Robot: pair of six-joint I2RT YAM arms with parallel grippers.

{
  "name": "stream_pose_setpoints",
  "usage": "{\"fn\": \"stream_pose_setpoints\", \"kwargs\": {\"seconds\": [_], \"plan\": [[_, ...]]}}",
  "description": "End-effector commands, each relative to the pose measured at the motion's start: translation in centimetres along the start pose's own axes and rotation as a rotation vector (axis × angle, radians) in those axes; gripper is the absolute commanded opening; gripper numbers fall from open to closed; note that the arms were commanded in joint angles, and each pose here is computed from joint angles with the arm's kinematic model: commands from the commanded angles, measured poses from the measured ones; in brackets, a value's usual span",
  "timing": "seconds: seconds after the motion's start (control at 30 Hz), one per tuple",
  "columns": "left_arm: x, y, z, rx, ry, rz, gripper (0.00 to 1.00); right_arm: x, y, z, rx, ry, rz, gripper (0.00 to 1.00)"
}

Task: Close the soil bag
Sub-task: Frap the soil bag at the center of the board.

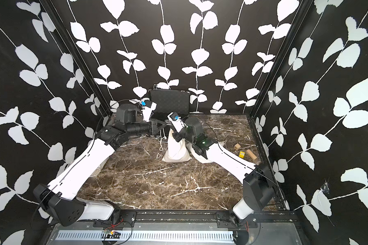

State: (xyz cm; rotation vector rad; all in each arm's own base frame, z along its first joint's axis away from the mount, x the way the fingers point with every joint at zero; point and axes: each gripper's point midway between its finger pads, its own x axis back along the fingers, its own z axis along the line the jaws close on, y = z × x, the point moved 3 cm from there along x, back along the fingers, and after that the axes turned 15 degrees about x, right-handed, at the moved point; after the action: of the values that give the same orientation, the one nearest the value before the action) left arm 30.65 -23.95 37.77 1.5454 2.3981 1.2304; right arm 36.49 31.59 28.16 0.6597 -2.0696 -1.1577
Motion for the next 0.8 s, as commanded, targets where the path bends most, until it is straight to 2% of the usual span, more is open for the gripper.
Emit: {"fn": "stream_pose_setpoints", "kwargs": {"seconds": [0.0,0.2,0.5,0.67,0.77], "plan": [[13.5,4.7,-13.3,-0.273,-0.369,-0.326,0.0,4.3,-22.9,-2.1,-0.068,-0.161,0.903,0.18],[13.9,4.5,-12.9,-0.277,-0.338,-0.338,0.0,5.4,-22.8,-3.7,-0.085,-0.209,0.906,0.17],[11.9,4.5,-11.4,-0.247,-0.312,-0.31,0.0,10.4,-22.3,-6.8,-0.088,-0.296,0.918,0.19],[8.9,3.6,-9.6,-0.196,-0.303,-0.222,0.0,13.0,-20.8,-8.6,-0.087,-0.364,0.892,0.16],[6.1,2.5,-7.2,-0.137,-0.271,-0.161,0.0,13.0,-21.6,-8.4,-0.099,-0.368,0.896,0.14]]}}
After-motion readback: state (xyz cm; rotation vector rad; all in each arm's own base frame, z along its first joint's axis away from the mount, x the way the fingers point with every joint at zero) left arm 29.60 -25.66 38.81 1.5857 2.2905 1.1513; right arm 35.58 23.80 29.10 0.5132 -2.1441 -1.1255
